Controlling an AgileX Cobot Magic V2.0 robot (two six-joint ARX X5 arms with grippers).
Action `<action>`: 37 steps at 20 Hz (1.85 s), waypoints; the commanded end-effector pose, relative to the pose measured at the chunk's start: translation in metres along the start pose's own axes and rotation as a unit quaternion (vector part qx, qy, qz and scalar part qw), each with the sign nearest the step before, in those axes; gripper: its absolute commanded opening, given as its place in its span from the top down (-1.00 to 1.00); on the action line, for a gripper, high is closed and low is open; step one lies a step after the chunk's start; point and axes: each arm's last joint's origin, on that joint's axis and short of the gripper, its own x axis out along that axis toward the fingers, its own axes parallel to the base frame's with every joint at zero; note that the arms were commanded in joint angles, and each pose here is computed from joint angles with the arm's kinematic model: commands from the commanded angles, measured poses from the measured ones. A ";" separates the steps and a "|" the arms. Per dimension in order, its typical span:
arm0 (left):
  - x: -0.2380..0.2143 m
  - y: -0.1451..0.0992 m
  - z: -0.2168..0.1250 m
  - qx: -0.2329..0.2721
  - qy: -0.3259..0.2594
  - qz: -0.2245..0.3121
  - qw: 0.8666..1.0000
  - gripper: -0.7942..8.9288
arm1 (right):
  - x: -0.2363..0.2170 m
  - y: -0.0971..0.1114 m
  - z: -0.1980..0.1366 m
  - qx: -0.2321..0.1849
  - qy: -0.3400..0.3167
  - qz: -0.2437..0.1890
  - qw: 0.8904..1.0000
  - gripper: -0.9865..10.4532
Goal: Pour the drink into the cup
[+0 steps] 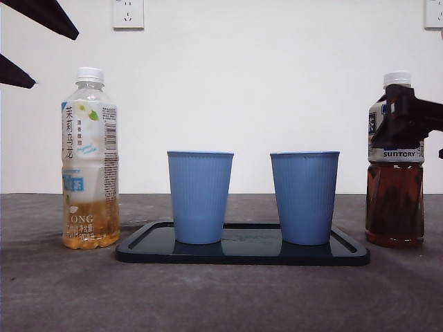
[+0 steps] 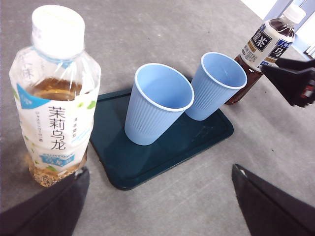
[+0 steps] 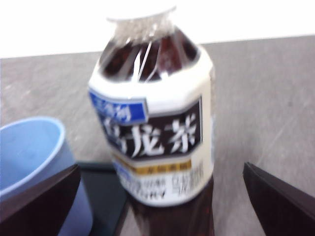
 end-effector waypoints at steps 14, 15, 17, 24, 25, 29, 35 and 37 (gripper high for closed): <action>0.000 -0.001 0.003 0.004 -0.006 -0.002 1.000 -0.12 | 0.041 -0.014 0.001 -0.008 -0.039 0.015 0.999 0.02; 0.000 -0.001 0.003 0.004 -0.006 -0.002 1.000 -0.12 | 0.041 -0.014 0.002 -0.008 -0.041 0.015 0.999 0.12; 0.000 -0.001 0.003 0.005 -0.006 -0.002 1.000 -0.12 | 0.041 -0.014 0.002 -0.006 -0.040 0.015 0.999 0.34; 0.000 -0.001 0.003 0.007 -0.006 -0.002 1.000 -0.12 | 0.039 -0.012 0.007 -0.010 -0.040 0.030 0.999 0.48; 0.000 -0.001 0.003 0.007 -0.006 -0.002 1.000 -0.12 | 0.037 -0.011 0.009 -0.013 -0.038 0.027 0.999 0.49; 0.000 -0.001 0.003 0.009 -0.006 -0.002 1.000 -0.12 | 0.032 -0.005 0.035 -0.036 0.007 0.021 0.999 0.49; 0.000 -0.001 0.003 0.019 -0.006 -0.001 1.000 -0.12 | 0.022 0.019 0.090 -0.126 0.192 -0.018 0.973 0.49; 0.000 -0.001 0.003 0.019 -0.005 -0.001 1.000 -0.12 | 0.018 0.027 0.103 -0.169 0.228 -0.021 0.959 0.49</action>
